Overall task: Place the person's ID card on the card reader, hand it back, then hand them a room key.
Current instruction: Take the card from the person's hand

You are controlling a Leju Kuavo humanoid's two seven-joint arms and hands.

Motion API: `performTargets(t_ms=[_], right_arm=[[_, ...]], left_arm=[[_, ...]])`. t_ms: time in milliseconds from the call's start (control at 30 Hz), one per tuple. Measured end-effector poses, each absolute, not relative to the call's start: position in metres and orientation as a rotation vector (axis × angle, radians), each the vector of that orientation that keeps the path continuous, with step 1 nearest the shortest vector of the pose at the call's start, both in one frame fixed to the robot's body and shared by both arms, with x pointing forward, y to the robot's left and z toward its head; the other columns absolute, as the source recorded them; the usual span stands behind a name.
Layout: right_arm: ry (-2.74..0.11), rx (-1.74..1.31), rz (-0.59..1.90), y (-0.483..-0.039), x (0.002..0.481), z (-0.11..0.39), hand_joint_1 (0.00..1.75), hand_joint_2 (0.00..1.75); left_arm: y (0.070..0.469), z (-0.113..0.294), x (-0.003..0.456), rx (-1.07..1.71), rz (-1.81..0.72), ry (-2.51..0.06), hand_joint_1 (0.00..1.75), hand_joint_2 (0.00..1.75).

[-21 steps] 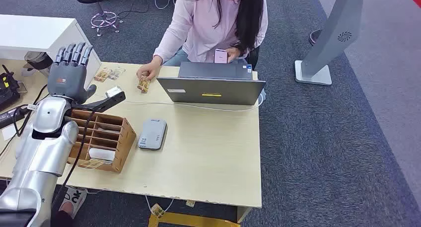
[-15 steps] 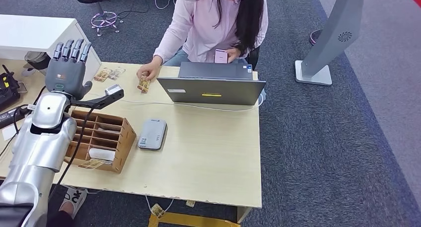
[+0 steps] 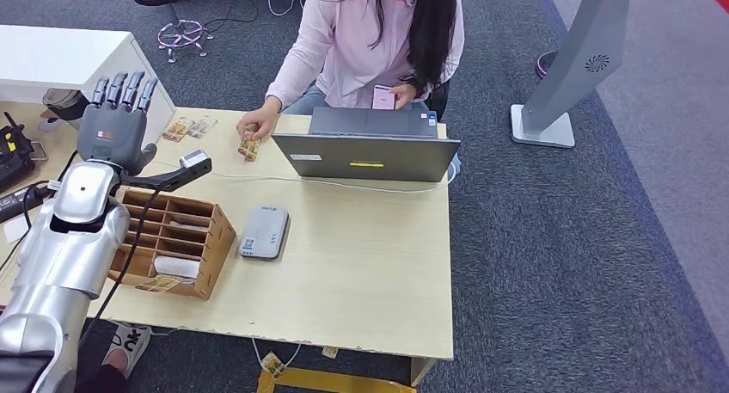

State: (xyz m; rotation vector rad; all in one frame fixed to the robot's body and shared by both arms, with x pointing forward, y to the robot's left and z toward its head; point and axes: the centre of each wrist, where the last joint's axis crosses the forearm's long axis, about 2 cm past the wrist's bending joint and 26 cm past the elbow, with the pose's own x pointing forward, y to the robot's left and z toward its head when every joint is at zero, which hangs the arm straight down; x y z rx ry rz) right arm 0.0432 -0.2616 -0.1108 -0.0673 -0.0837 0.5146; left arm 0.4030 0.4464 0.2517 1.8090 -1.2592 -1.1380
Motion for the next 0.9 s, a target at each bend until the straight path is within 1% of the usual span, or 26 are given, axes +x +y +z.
performTargets(t_ms=[533, 900], right_arm=[[-0.078, -0.068, 0.512, -0.262, 0.043, -0.111, 0.0, 1.75], [-0.075, -0.072, 0.51, -0.262, 0.043, -0.111, 0.0, 1.75]], left_arm=[[0.448, 0.251, 0.403, 1.809, -1.138, -1.259, 0.0, 1.75], [0.439, 0.237, 0.4, 1.783, -1.126, -1.29, 0.0, 1.75]])
